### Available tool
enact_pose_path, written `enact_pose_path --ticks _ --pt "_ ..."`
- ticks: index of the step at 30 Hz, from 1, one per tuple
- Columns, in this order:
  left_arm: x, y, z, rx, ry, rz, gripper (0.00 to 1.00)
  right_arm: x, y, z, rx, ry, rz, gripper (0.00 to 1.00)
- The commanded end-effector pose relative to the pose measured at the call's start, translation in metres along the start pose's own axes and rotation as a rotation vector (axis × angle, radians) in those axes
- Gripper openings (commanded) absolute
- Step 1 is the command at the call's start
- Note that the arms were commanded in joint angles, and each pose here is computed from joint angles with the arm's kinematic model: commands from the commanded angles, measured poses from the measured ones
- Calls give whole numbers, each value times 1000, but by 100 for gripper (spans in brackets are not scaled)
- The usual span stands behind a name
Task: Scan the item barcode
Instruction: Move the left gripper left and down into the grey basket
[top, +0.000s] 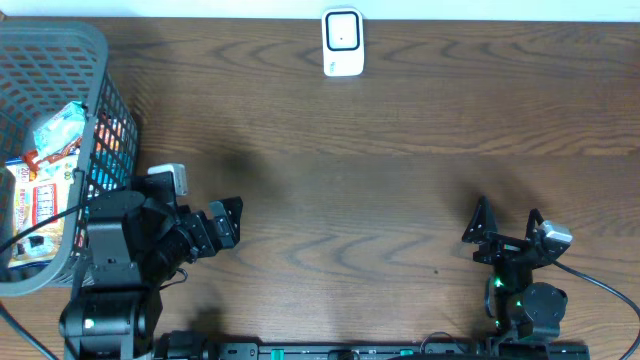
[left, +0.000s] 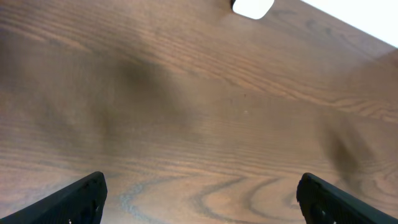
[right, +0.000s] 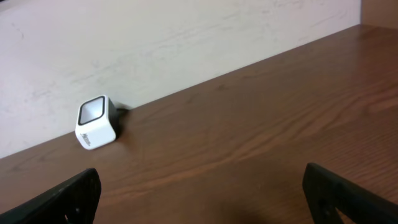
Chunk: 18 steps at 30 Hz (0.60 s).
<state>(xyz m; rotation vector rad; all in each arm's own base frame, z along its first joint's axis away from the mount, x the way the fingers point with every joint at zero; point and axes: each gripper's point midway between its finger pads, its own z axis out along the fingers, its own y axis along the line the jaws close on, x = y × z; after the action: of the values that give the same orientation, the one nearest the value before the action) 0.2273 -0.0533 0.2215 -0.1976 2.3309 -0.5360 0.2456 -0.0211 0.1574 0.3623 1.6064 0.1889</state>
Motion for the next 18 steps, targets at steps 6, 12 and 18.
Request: enact_pose_path --ticks 6,12,18 --pt "-4 1 7 -23 75 -5 98 0 0 0 0 0 2 99" --pt "-17 13 7 -137 140 -30 98 0 0 0 0 0 2 99" --pt "-38 19 -7 -231 139 -28 98 0 0 0 0 0 3 99"
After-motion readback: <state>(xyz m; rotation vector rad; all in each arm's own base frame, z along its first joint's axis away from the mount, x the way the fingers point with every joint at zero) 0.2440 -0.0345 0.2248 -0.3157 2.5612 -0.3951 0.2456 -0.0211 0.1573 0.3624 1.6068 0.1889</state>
